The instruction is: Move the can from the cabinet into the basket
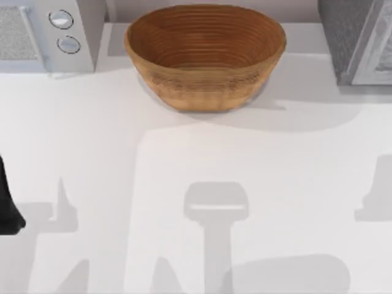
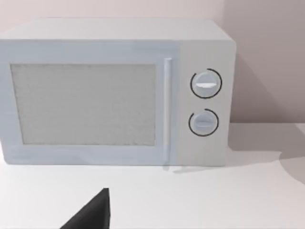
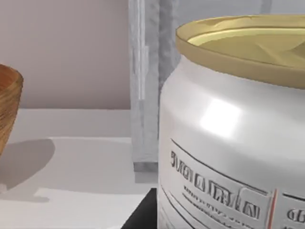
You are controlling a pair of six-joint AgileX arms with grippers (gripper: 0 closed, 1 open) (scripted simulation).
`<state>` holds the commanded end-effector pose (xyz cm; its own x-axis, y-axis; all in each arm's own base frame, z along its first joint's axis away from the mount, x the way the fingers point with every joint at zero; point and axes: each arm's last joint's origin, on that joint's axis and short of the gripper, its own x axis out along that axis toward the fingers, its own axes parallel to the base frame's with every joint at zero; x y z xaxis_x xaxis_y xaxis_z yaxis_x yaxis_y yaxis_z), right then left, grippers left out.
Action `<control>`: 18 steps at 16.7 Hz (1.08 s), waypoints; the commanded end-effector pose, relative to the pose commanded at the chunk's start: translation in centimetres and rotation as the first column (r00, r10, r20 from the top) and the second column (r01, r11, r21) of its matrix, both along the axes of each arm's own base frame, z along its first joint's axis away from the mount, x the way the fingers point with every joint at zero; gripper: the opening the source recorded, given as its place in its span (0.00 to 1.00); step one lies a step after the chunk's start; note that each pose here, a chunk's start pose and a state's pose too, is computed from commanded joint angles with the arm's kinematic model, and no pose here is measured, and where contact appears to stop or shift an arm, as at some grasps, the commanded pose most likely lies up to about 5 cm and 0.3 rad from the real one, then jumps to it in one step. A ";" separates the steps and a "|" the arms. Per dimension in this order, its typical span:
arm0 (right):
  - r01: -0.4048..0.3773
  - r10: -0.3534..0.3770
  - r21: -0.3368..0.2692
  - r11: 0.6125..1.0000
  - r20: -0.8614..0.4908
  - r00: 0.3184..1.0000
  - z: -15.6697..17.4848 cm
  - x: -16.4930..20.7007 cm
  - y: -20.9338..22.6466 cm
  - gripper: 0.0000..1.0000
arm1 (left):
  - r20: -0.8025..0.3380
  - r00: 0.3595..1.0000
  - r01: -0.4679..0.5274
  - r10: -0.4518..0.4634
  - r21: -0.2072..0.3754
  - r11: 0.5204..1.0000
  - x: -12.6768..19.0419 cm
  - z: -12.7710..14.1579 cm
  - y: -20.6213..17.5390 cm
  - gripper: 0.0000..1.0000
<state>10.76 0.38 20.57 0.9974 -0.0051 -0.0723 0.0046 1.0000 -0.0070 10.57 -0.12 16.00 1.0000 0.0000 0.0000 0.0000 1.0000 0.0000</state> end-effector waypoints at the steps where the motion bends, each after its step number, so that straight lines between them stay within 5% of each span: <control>1: -0.001 0.001 0.003 1.000 0.015 1.000 -1.4 -0.1 -0.1 0.00 | 0.000 1.000 0.000 0.000 0.000 1.000 0.0 0.0 0.0 1.00; 11: -0.007 0.007 0.009 1.000 0.056 0.998 -4.9 -0.1 -0.5 0.00 | 0.000 1.000 0.000 0.000 0.000 1.000 0.0 0.0 0.0 1.00; 18: -0.013 0.012 0.011 1.000 0.114 0.993 2.3 1.2 0.6 0.00 | 0.000 1.000 0.000 0.000 0.000 1.000 0.0 0.0 0.0 1.00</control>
<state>11.97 1.00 22.83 0.9991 0.0075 0.0420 -0.0077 1.0000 0.0042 10.57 -0.12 16.00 1.0000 0.0000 0.0000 0.0000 1.0000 0.0000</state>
